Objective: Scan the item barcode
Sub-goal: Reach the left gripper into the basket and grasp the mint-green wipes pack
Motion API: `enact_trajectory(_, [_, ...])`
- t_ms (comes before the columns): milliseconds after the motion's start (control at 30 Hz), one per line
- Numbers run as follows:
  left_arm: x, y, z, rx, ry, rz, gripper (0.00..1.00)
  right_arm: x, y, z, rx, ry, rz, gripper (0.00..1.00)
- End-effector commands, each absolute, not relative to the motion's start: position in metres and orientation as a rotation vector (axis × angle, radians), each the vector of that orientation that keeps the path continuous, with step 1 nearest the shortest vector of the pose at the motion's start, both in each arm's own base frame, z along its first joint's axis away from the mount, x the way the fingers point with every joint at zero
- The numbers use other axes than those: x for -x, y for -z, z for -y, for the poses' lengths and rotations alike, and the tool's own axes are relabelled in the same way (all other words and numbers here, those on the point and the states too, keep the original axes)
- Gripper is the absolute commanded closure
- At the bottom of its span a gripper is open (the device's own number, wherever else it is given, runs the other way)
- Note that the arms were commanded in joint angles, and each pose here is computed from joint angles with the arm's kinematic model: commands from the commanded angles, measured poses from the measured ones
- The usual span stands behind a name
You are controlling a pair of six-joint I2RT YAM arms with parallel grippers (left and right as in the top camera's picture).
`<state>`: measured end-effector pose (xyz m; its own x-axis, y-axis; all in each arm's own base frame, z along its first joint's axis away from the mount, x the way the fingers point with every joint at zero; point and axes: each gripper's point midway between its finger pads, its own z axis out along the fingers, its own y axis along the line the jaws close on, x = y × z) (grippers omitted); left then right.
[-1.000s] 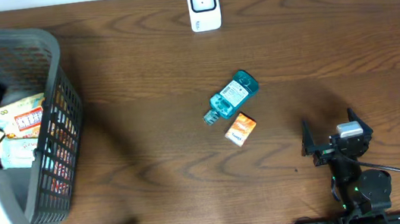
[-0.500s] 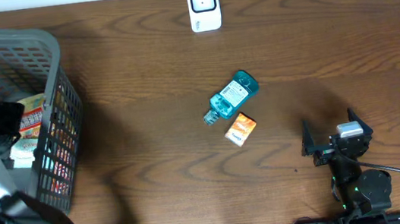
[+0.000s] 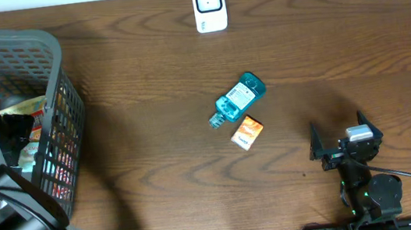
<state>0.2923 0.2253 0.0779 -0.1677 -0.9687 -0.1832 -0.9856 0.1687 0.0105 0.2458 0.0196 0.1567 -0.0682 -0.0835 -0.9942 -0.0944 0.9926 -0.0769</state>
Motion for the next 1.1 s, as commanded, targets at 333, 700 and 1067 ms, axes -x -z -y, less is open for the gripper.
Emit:
enact_trajectory(333, [-0.273, -0.03, -0.232, 2.044, -0.284, -2.373, 0.02, -0.246, -0.155, -0.018, 0.122, -0.019, -1.647, 0.01])
enact_trajectory(700, [-0.241, -0.004, -0.227, 2.126, -0.332, -2.41, 0.47, -0.246, -0.155, -0.018, 0.122, -0.019, -1.647, 0.01])
enact_trajectory(1067, [-0.251, -0.04, -0.232, 2.069, -0.291, -2.319, 0.68, -0.246, -0.155, -0.018, 0.122, -0.019, -1.647, 0.01])
